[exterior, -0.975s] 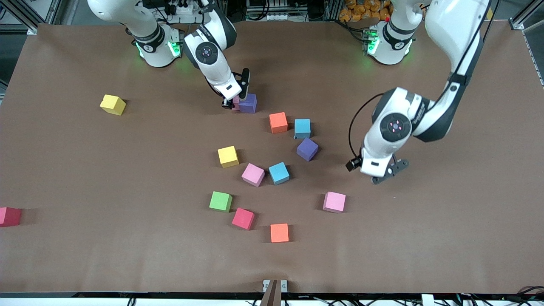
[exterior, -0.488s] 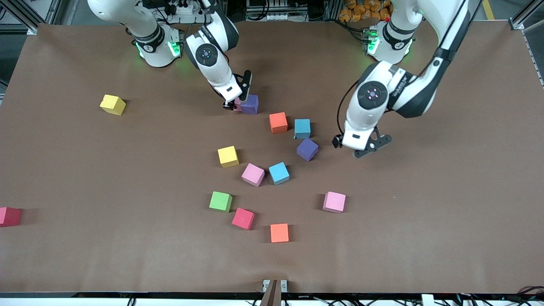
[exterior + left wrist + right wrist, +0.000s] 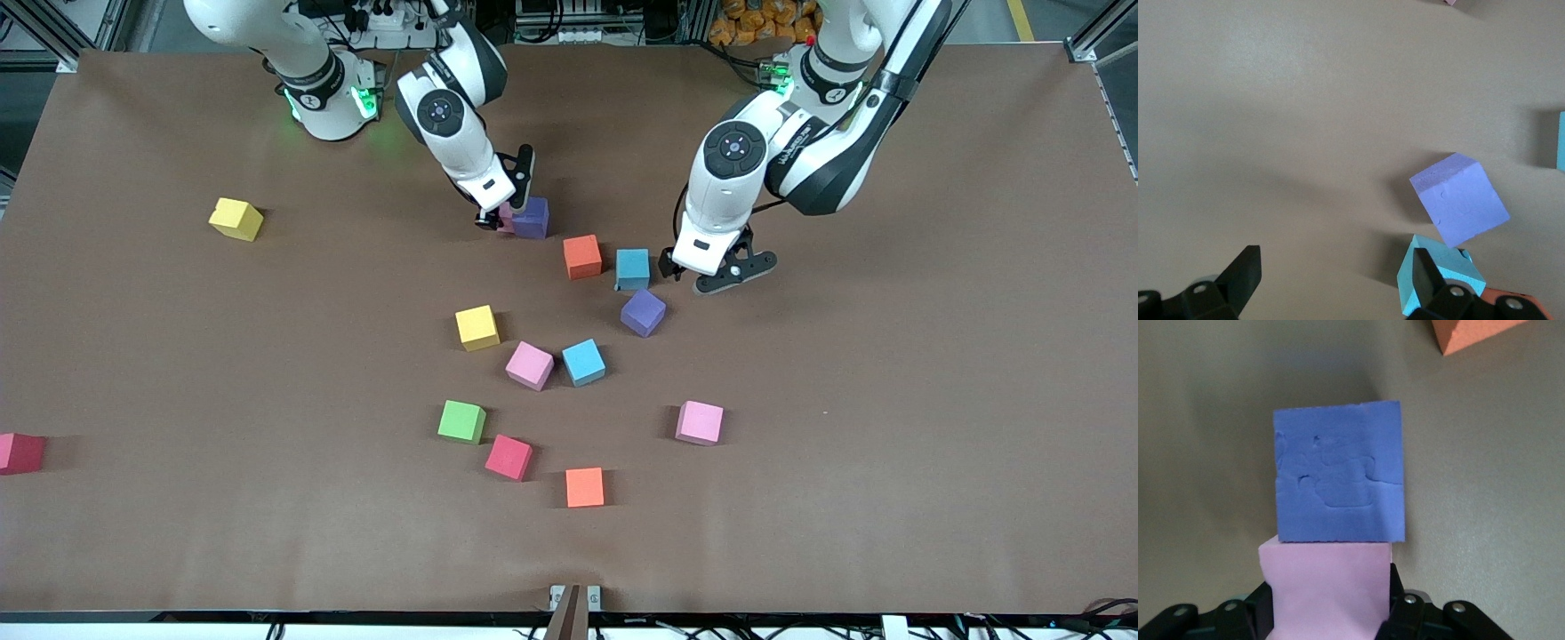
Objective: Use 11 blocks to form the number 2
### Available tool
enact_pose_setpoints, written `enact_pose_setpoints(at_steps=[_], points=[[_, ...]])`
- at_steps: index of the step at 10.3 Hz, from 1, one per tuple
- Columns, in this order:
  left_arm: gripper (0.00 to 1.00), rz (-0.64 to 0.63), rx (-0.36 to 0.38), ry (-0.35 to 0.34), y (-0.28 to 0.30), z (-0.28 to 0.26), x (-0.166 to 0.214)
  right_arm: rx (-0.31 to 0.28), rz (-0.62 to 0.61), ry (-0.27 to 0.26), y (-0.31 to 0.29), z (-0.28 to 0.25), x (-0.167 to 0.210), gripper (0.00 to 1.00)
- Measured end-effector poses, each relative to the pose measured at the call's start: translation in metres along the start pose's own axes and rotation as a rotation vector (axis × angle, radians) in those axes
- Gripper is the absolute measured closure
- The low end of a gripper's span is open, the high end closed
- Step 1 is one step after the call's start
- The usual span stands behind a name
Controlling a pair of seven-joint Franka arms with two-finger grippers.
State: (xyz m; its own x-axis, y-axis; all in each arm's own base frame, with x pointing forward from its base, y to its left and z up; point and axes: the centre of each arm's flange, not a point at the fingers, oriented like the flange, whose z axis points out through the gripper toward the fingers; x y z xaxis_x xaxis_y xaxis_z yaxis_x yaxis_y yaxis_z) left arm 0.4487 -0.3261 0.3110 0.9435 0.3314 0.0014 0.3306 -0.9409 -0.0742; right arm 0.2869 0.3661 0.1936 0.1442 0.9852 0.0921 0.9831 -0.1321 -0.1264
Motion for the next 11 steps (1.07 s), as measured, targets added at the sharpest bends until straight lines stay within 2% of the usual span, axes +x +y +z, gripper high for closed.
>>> enact_pose_setpoints(at_steps=[11], points=[[0.00, -0.009, -0.015, 0.007, -0.0008, -0.0023, 0.0051, -0.001, -0.017, 0.004, 0.0010, 0.0009, 0.0062, 0.37]])
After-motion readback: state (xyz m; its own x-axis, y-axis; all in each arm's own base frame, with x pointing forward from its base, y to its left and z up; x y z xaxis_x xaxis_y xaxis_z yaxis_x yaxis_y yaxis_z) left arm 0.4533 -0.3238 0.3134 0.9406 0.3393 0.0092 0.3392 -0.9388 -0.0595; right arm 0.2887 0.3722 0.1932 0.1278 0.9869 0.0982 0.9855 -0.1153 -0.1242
